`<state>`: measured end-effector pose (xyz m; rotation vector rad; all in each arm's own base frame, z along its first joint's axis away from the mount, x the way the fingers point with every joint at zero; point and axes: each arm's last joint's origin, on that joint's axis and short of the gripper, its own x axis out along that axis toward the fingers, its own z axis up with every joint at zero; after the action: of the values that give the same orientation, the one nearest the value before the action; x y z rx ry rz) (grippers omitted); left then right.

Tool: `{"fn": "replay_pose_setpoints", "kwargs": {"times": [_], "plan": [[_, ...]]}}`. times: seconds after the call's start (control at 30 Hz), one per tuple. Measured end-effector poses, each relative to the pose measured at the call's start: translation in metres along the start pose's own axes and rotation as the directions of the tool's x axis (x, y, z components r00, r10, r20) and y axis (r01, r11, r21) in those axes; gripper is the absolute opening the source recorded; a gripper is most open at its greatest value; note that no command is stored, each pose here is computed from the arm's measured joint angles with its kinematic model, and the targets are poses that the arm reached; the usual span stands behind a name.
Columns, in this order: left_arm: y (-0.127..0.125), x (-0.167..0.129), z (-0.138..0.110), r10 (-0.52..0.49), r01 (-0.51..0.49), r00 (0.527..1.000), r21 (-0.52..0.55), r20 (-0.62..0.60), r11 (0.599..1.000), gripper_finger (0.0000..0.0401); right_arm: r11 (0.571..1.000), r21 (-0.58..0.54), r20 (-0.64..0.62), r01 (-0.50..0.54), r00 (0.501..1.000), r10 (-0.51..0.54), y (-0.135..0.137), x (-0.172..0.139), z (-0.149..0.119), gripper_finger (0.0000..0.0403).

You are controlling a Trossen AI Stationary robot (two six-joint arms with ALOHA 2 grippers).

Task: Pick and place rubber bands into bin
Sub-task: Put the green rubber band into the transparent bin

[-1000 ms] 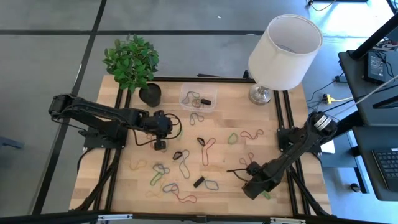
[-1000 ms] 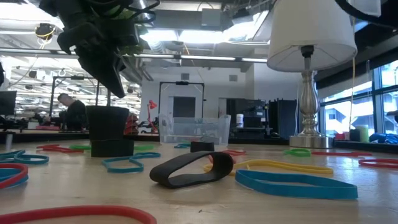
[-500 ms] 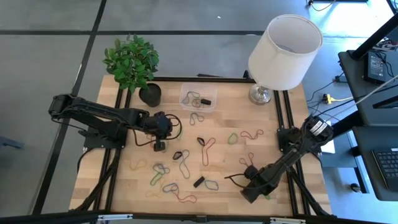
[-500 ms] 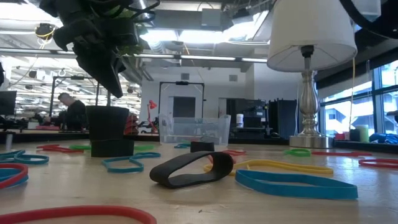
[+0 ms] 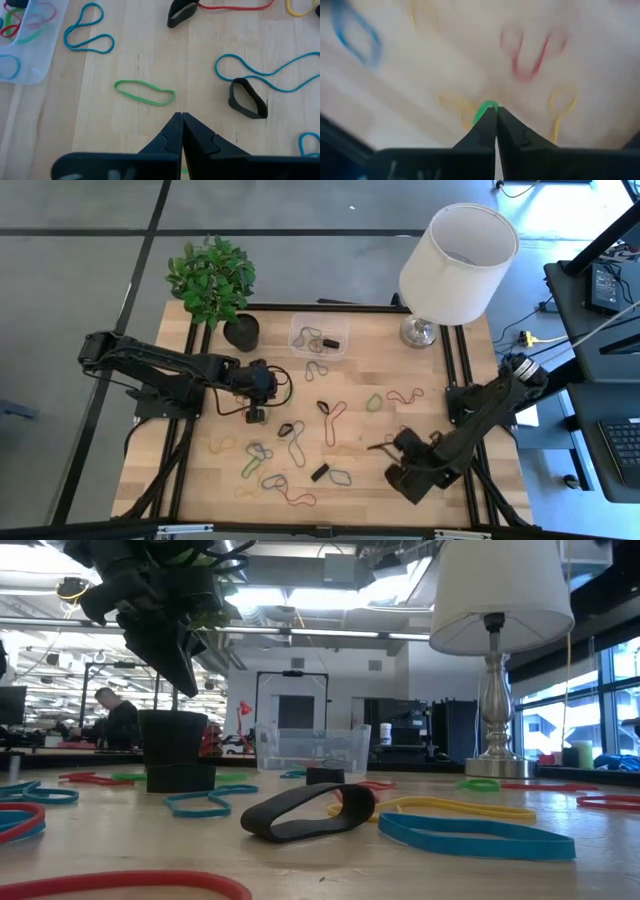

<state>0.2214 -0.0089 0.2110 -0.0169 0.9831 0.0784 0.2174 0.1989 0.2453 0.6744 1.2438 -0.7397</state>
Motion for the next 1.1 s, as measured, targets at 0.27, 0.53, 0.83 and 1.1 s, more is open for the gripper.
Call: {"fn": "replay_pose_setpoints", "kwargs": {"times": [0.27, 0.53, 0.83, 1.1], "plan": [[0.002, 0.0, 0.001, 0.05, -0.05, 0.999, 0.001, 0.01, 0.999, 0.0002, 0.989, -0.141, 0.314, 0.043, 0.949, 0.004, 0.003, -0.021, 0.082, 0.0002], [0.002, 0.0, 0.001, 0.052, -0.052, 0.999, 0.001, 0.011, 0.999, 0.0002, 0.933, -0.349, 0.541, 0.09, 0.832, 0.123, 0.004, -0.013, 0.199, 0.0001], [0.001, 0.0, 0.005, 0.049, -0.048, 0.998, -0.035, 0.051, 0.998, 0.0003, 0.9, -0.405, 0.683, 0.164, 0.708, 0.179, -0.037, -0.001, 0.31, 0.0], [0.003, -0.001, 0.01, 0.105, -0.091, 0.988, -0.126, 0.109, 0.988, 0.0003, 0.886, -0.418, 0.608, 0.201, 0.787, 0.108, -0.054, 0.071, 0.355, 0.0]]}}
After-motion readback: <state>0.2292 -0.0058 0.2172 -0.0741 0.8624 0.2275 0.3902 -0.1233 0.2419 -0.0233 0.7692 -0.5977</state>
